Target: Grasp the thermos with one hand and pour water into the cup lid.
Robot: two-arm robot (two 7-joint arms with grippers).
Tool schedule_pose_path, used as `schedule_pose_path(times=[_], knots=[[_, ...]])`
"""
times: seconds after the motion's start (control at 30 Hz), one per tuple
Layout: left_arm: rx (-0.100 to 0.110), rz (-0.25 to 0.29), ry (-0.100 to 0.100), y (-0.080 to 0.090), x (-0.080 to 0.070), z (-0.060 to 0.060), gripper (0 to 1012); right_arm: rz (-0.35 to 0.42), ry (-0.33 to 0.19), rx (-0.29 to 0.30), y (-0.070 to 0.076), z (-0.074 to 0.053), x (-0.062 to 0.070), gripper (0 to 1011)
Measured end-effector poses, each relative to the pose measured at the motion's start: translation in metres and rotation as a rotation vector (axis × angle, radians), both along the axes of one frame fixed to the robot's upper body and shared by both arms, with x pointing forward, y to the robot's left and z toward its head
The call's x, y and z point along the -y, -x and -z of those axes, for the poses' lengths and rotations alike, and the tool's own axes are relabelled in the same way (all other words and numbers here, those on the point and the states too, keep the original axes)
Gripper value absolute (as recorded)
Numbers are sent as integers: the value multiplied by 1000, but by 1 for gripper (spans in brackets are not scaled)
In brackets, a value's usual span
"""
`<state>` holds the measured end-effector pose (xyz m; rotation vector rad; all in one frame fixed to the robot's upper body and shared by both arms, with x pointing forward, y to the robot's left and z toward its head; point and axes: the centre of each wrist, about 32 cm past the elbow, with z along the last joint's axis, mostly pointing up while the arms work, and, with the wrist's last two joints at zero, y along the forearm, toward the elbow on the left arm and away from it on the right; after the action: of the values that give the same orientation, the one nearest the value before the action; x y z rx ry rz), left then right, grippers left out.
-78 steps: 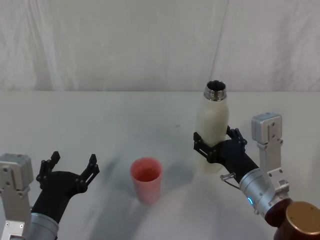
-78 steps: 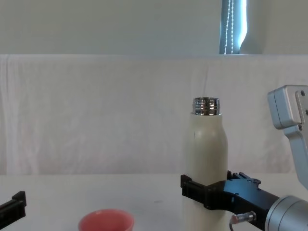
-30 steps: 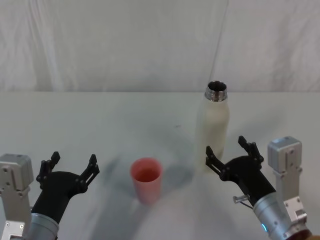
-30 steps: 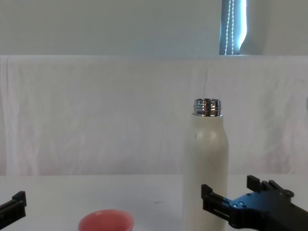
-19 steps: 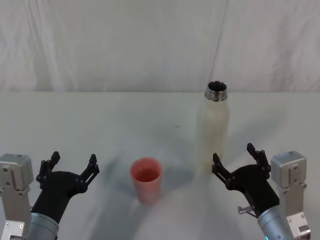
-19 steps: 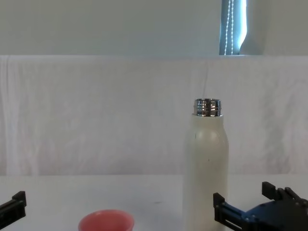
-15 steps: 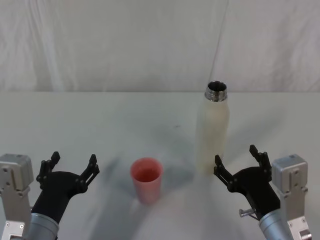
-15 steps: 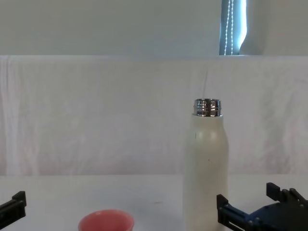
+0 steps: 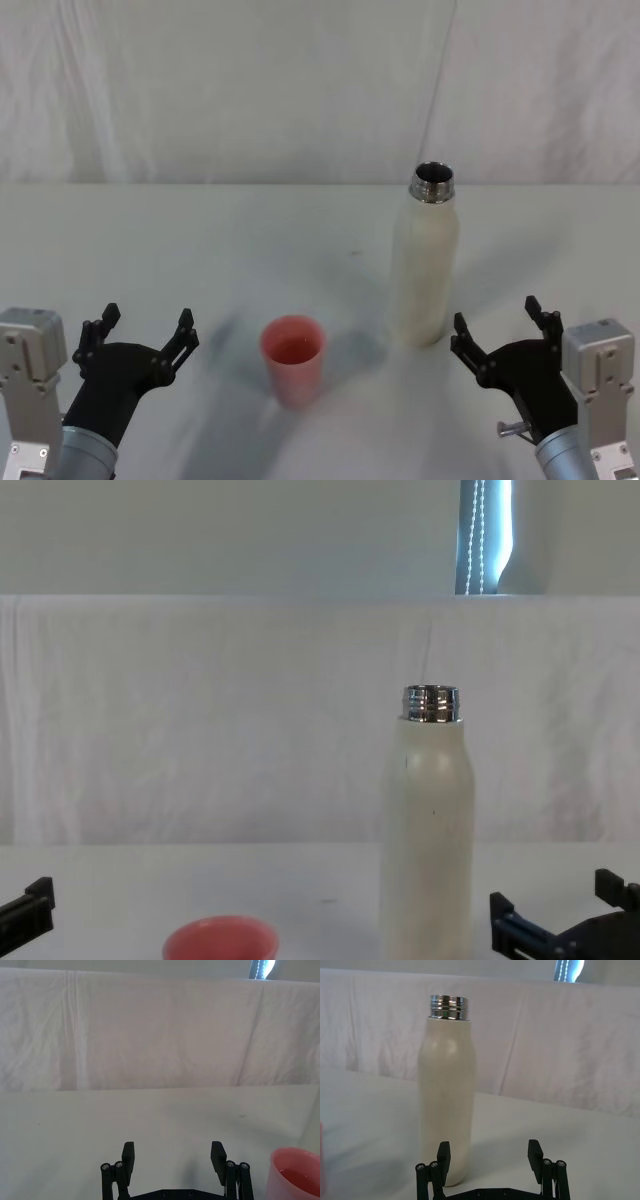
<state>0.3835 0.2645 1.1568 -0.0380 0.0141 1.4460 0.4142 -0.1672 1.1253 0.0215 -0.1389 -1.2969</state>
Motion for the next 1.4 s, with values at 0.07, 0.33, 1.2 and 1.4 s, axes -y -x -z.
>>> schedule_pose_path(times=[0.07, 0.33, 1.2, 1.4], knots=[[0, 0, 0, 0, 0, 0, 1001, 8, 0, 2, -3, -1, 3, 1001], [0, 0, 0, 0, 0, 0, 1001, 18, 0, 5, -10, -3, 8, 1001], [0, 0, 0, 0, 0, 0, 1001, 42, -23, -4, -13, -1, 14, 1001], [0, 0, 0, 0, 0, 0, 1001, 43, -25, -8, -14, 0, 13, 1001]])
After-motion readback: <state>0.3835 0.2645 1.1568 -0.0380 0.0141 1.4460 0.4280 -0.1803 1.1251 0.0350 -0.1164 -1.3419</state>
